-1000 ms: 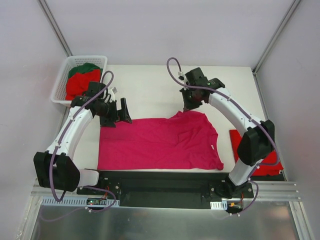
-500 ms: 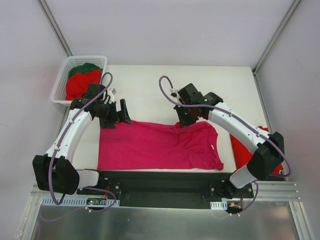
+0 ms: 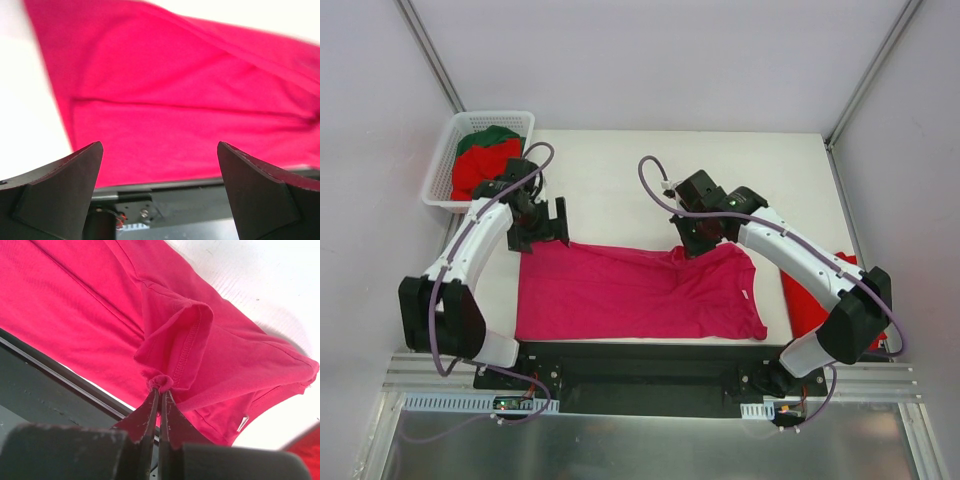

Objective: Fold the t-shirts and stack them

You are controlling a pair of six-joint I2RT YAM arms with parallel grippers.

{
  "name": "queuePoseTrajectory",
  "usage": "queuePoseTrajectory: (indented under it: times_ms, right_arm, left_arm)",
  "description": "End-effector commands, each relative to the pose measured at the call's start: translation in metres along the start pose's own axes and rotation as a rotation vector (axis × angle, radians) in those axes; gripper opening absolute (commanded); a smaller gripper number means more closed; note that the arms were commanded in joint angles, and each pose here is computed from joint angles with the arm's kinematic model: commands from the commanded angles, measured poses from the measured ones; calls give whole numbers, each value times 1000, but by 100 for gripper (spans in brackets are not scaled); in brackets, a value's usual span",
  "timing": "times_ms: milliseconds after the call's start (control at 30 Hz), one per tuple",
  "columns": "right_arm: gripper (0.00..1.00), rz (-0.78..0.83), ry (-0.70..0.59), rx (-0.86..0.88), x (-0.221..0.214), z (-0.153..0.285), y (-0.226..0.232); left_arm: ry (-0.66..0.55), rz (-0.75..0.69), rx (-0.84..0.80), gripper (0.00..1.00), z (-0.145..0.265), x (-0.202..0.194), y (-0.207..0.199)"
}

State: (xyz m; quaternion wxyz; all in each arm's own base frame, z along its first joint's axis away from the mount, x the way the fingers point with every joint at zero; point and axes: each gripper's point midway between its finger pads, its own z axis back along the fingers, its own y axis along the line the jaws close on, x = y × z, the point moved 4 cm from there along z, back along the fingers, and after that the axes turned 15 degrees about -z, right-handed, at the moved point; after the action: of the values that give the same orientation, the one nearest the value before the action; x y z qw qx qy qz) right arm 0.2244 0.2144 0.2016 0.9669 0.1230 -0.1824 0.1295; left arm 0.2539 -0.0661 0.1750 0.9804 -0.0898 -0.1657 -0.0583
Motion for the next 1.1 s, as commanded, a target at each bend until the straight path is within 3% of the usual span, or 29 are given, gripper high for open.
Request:
queuePoseTrajectory:
  times_ms: [0,400,500,867,1067]
  right_arm:
    - [1,24,-58,-7,7,24,-1]
    - [1,27,-59,-17,5,24,-4]
    - [1,31,-56,-7,5,24,-2]
    - [1,46,-51,-14,6,20,-3]
    - [1,47,-46,-7,9,19,-3]
  left_arm:
    - [96,-18,226,99,-6,4,35]
    - [63,166,233,99,-17,14,102]
    - [83,155,200,95,-26,19,106]
    - [76,82,125,99,-66,32,113]
    - [69,76,141,93,-83,38,120]
